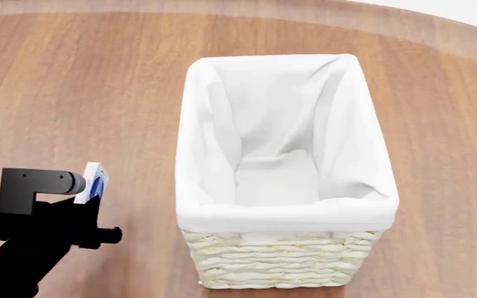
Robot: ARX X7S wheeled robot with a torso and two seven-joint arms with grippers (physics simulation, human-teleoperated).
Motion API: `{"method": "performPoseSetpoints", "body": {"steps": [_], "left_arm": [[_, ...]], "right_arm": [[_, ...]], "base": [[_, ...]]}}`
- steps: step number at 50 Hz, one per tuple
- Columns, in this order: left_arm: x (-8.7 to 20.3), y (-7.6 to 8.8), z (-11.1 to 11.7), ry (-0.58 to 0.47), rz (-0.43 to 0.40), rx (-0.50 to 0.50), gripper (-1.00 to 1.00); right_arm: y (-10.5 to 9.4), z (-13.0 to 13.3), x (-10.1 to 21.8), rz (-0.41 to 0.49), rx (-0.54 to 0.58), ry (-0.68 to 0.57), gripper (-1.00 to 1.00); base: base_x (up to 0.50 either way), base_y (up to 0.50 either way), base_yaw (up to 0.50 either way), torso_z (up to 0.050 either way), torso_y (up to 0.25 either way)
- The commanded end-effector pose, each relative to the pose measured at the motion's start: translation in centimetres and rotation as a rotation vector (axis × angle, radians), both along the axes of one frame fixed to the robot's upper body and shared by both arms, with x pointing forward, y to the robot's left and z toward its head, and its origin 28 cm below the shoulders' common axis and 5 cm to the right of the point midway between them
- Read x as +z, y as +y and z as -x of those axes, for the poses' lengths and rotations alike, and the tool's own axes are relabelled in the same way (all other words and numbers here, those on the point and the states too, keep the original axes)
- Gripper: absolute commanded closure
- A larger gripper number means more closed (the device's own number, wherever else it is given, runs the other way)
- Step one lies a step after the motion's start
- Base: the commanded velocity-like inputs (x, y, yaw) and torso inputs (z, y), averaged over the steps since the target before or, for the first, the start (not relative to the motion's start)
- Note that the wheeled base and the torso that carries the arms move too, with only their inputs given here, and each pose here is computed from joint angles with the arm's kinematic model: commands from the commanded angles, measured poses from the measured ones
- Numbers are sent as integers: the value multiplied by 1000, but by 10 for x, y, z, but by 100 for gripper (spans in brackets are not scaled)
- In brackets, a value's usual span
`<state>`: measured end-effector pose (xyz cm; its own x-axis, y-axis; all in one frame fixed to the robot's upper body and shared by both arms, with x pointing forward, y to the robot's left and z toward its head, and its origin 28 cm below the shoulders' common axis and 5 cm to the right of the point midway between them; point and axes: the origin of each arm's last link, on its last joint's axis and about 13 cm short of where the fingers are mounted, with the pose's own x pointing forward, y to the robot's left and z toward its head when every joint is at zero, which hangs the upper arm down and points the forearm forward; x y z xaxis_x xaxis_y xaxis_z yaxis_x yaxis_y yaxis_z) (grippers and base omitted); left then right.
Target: Pick up the cream cheese box, and put it in the basket.
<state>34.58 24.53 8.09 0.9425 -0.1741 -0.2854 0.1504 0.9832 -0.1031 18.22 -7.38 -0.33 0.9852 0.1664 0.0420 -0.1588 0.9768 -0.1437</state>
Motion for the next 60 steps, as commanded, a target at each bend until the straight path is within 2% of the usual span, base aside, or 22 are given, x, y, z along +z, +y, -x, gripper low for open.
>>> {"method": "performPoseSetpoints", "body": {"steps": [1,8,11,12,15,16,18,19,21,22,23,24,31,32,37,38,43,51,55,60], "left_arm": [[67,7,32,-65,-167,58,100],[108,8,44,-79,-268,33,100],[126,6,48,-70,-316,-9,100],[139,4,50,-60,-373,-33,100],[158,0,54,-44,-422,-72,100],[168,-4,55,-43,-474,-77,100],[179,-5,50,-34,-511,-96,100],[184,-6,51,-45,-527,-89,100],[204,-1,51,-72,-571,16,100],[209,-5,54,-84,-585,38,100],[212,-11,57,-72,-570,-15,100],[214,-18,62,-55,-551,-120,100],[262,-42,73,-69,-662,-160,100],[267,-49,75,-69,-706,-177,100],[278,-67,77,-76,-772,-263,100],[281,-73,77,-87,-808,-271,100],[292,-84,77,-102,-821,-293,100],[298,-102,79,-118,-910,-341,100],[305,-106,76,-129,-893,-346,100],[302,-118,61,-111,-872,-427,100]], "right_arm": [[-2,0,2,-11,-5,-5,-100],[-2,-2,4,-11,-7,-11,-100],[-1,-2,5,-10,-7,-13,-100],[-1,-2,6,-7,-7,-15,-100],[0,-2,6,-6,-5,-15,-100],[0,-2,6,-5,-5,-16,-100],[0,-1,7,-5,-3,-17,-100],[0,-1,7,-5,-3,-17,-100],[-1,0,7,-7,-2,-17,-100],[-1,0,6,-6,-3,-17,-100],[-1,0,6,-7,-2,-16,-100],[-1,0,6,-7,-1,-16,-100],[0,2,3,-9,4,-12,-100],[0,2,3,-12,4,-9,-100],[-1,4,2,-19,8,-7,-100],[-1,4,2,-19,10,-8,-100],[-2,6,1,-25,15,-8,-100],[-1,6,-1,-28,20,0,-100],[-1,7,0,-28,23,0,-100],[0,9,-1,-28,26,-2,-100]], "base": [[0,0,0,0,0],[0,0,0,0,0],[0,0,-1,0,0],[0,0,0,0,0],[0,0,0,0,0],[0,0,0,0,0],[0,0,0,0,0],[0,0,0,0,0],[0,0,0,0,0],[0,0,0,0,0],[0,0,0,0,0],[0,0,0,0,0],[0,0,0,0,0],[0,0,0,0,0],[0,0,0,0,0],[0,0,0,0,0],[0,0,0,0,0],[0,0,0,0,0],[0,0,0,0,0],[0,0,0,0,0]]}}
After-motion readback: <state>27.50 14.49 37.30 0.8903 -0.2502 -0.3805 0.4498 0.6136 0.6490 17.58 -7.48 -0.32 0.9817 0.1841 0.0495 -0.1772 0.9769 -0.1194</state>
